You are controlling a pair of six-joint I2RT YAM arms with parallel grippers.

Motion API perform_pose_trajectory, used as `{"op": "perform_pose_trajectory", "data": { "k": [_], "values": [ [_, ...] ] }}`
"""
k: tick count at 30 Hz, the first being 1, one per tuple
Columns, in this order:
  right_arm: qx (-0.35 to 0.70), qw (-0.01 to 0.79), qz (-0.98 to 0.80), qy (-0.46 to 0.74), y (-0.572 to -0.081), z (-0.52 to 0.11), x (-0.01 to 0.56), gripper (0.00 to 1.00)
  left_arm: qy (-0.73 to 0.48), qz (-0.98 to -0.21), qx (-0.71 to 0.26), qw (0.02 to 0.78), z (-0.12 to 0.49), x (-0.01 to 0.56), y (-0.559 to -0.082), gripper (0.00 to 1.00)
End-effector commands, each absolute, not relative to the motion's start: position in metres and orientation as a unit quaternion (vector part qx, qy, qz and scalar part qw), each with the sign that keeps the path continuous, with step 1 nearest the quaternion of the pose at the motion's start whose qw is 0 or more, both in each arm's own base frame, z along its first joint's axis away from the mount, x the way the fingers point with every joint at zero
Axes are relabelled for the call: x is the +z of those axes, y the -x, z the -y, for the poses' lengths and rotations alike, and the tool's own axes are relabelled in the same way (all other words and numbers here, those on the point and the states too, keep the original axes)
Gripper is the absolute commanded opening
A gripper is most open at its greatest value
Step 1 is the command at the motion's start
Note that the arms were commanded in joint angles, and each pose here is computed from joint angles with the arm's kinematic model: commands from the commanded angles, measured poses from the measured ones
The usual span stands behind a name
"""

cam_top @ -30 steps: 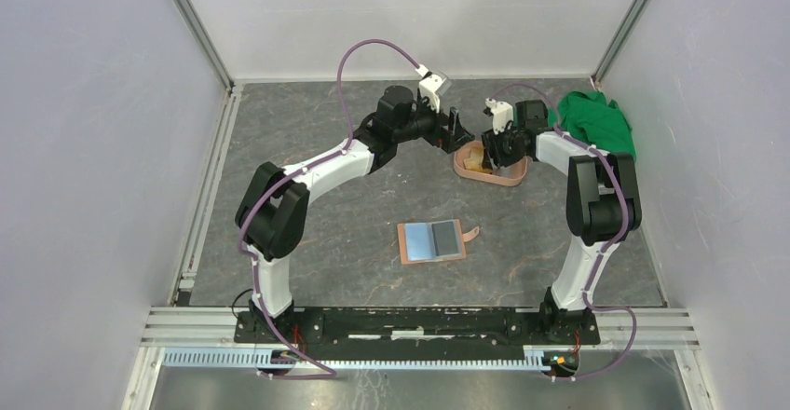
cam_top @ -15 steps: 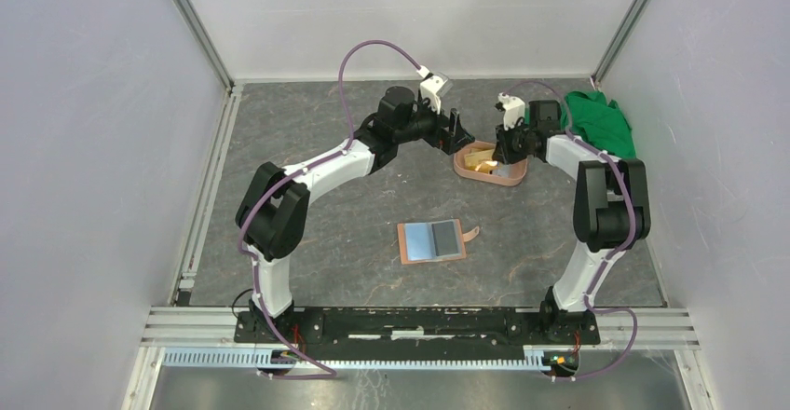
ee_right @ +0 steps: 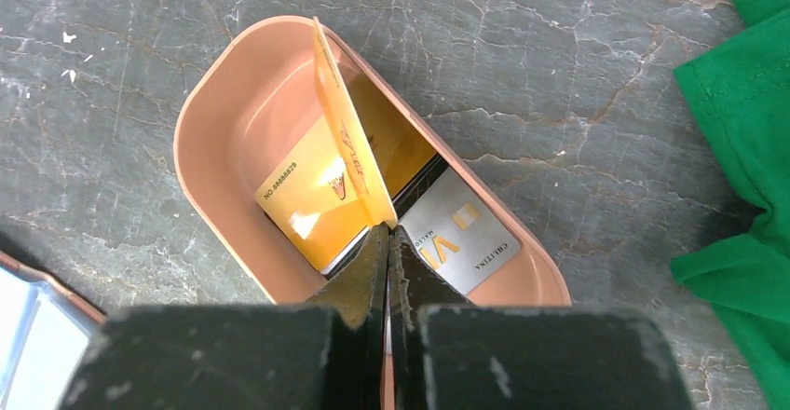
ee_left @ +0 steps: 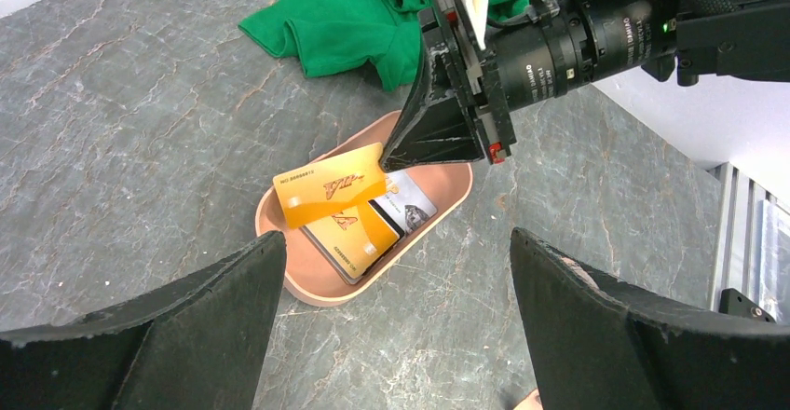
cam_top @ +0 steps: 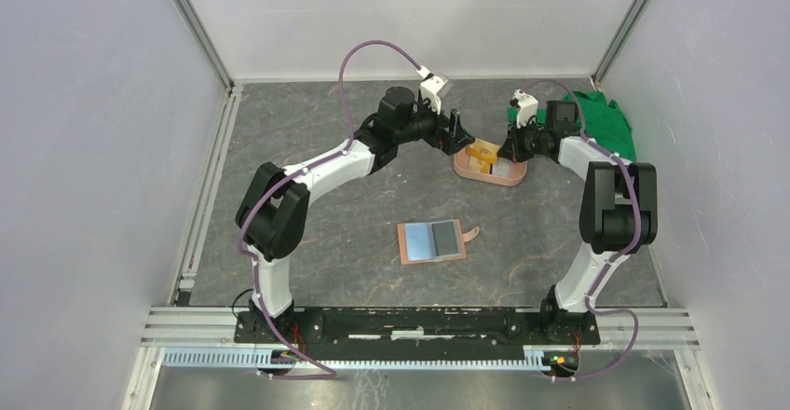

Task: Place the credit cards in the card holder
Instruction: Pick up the credit card from the storage box.

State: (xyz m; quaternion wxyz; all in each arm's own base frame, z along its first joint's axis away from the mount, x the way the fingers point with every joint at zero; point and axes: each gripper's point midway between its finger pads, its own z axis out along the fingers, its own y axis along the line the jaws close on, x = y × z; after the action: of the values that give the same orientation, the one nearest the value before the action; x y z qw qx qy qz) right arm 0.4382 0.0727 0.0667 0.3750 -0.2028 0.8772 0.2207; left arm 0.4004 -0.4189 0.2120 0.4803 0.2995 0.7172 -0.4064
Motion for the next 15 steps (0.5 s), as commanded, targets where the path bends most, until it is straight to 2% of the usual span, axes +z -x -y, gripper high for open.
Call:
{"op": "perform_pose_trajectory", "data": {
  "k": [1,15],
  "values": [
    [0.255,0.414,-0.843,0.230,-0.439,-0.080,0.095,0.00,-0.321,-0.692,-0.397,0.510,0.426,0.229,-0.408,0.95],
    [0.297,0.440,-0.804,0.266,-0.428,-0.084,0.117,0.00,-0.300,-0.703,-0.421,0.489,0.434,0.222,-0.411,0.95]
  ]
}}
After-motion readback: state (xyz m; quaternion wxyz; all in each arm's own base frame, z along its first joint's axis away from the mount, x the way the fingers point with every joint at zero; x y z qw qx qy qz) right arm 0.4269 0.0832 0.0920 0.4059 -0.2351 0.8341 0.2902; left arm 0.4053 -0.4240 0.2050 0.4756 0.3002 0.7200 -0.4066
